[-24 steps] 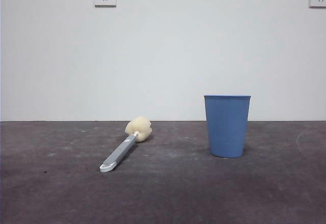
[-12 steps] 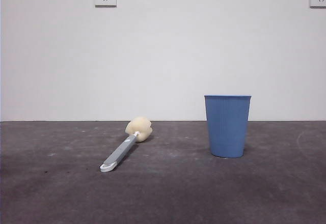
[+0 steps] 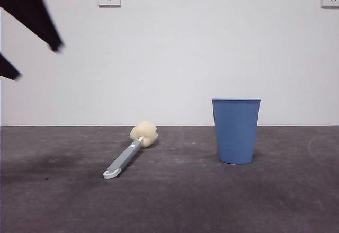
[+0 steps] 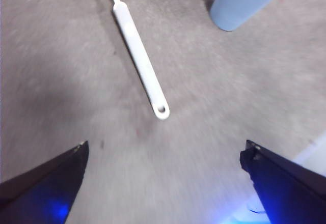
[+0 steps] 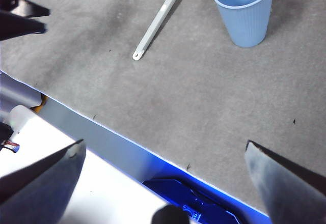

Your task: Pick up the cup brush,pick up the cup,insert the brush into the cup,clean the cup,put the cup brush back,put the cup back to the fixed position on the table

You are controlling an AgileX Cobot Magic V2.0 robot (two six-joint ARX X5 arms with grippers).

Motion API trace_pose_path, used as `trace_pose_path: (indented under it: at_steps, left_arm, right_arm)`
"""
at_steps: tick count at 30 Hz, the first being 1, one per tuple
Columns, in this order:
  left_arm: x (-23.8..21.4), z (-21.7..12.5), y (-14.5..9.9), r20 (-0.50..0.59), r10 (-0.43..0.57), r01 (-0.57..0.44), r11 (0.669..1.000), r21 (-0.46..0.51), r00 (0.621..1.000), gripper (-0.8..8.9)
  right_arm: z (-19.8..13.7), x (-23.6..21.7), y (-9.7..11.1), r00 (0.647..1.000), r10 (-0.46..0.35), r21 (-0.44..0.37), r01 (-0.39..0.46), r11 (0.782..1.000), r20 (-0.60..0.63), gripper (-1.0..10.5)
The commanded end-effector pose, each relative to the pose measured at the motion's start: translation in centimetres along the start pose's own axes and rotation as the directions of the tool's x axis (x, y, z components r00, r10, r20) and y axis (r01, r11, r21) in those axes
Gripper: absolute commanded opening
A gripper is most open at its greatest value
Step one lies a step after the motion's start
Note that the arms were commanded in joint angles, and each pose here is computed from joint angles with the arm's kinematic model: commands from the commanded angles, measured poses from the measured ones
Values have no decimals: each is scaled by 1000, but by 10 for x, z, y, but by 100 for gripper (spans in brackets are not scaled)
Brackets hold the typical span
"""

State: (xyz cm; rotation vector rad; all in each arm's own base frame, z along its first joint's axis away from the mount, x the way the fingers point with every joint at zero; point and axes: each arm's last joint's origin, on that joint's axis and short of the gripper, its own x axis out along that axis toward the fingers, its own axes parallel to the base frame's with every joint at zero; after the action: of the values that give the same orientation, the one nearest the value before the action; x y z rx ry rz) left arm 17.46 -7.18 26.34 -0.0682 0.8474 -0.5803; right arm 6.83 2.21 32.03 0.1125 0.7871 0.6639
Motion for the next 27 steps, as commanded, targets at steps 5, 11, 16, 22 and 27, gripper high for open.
trace_pose_path:
  at_steps: [5, 11, 16, 22, 27]
  left_arm:
    - [58, 13, -13, -52, 127, -128, 992, -3, 991, 502]
    - [104, 30, -20, -136, 201, -199, 980, 27, 970, 502]
    - [137, 42, -25, -185, 217, -212, 976, 49, 959, 501]
    - [163, 41, -25, -218, 261, -255, 965, 57, 941, 499]
    - [176, 33, -20, -251, 305, -300, 952, 57, 919, 499]
  right_arm:
    - [4, 4, -3, 1000, 2, 11, -1, 1000, -17, 567]
    - [7, 7, -5, 999, 3, 22, -3, 1000, -34, 567]
    - [7, 8, -5, 999, 4, 24, -3, 1000, -37, 567]
    - [7, 8, -5, 999, 4, 24, -3, 1000, -36, 566]
    - [7, 8, -5, 999, 4, 23, -3, 1000, -35, 566]
